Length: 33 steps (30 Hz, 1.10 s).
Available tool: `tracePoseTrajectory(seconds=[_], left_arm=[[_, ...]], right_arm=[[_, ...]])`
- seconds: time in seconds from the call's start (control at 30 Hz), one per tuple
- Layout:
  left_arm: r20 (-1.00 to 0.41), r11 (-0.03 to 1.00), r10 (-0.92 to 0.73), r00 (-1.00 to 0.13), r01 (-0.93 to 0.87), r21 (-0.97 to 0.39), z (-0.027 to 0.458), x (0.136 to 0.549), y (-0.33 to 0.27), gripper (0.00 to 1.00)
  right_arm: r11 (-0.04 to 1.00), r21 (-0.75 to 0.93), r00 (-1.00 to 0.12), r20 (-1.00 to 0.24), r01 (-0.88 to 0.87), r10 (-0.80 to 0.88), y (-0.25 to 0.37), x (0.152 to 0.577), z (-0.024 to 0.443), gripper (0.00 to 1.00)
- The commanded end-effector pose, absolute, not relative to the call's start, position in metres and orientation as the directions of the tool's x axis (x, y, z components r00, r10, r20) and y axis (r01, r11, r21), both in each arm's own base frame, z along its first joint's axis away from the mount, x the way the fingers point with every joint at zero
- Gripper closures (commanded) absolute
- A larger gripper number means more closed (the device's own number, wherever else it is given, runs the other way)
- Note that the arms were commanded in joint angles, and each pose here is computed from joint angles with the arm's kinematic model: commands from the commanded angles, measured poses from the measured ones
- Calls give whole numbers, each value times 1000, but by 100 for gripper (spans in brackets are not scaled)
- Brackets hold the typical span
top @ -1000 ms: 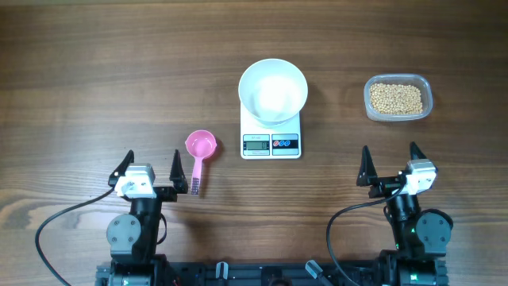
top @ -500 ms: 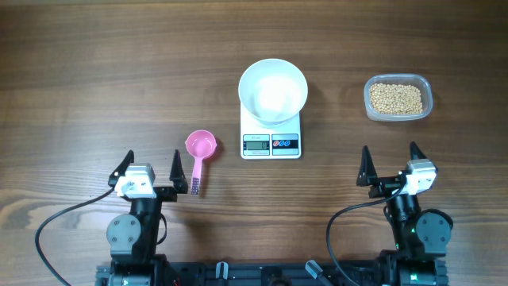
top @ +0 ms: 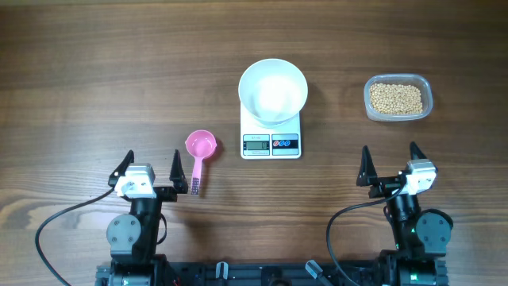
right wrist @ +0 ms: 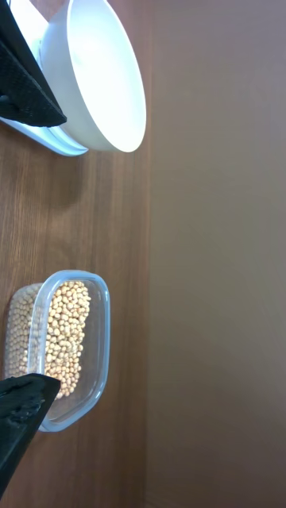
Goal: Scoop item into bowl and weigh 150g on scale
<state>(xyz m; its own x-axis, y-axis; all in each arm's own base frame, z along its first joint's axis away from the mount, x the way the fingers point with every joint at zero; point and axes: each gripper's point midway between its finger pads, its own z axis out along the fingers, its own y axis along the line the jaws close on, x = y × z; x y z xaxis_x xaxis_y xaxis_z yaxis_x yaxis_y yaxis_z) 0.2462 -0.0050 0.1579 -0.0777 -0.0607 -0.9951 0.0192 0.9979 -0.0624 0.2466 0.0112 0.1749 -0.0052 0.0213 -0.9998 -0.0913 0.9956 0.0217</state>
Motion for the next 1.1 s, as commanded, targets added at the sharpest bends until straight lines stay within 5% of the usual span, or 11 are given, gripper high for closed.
tracePoseTrajectory(seconds=[0.0,0.8,1.07], left_arm=[[-996,999,-46,-72,4,-46,157,246,-2,0],[-996,998,-49,-75,45,-53,157,246,-9,0],[-997,997,-50,66,55,-47,192,246,-10,0]], right_arm=[[996,25,6,-1000,-84,26,10,246,177,0],[996,25,6,-1000,-84,26,10,246,177,0],[996,25,6,-1000,-84,26,10,246,177,0]])
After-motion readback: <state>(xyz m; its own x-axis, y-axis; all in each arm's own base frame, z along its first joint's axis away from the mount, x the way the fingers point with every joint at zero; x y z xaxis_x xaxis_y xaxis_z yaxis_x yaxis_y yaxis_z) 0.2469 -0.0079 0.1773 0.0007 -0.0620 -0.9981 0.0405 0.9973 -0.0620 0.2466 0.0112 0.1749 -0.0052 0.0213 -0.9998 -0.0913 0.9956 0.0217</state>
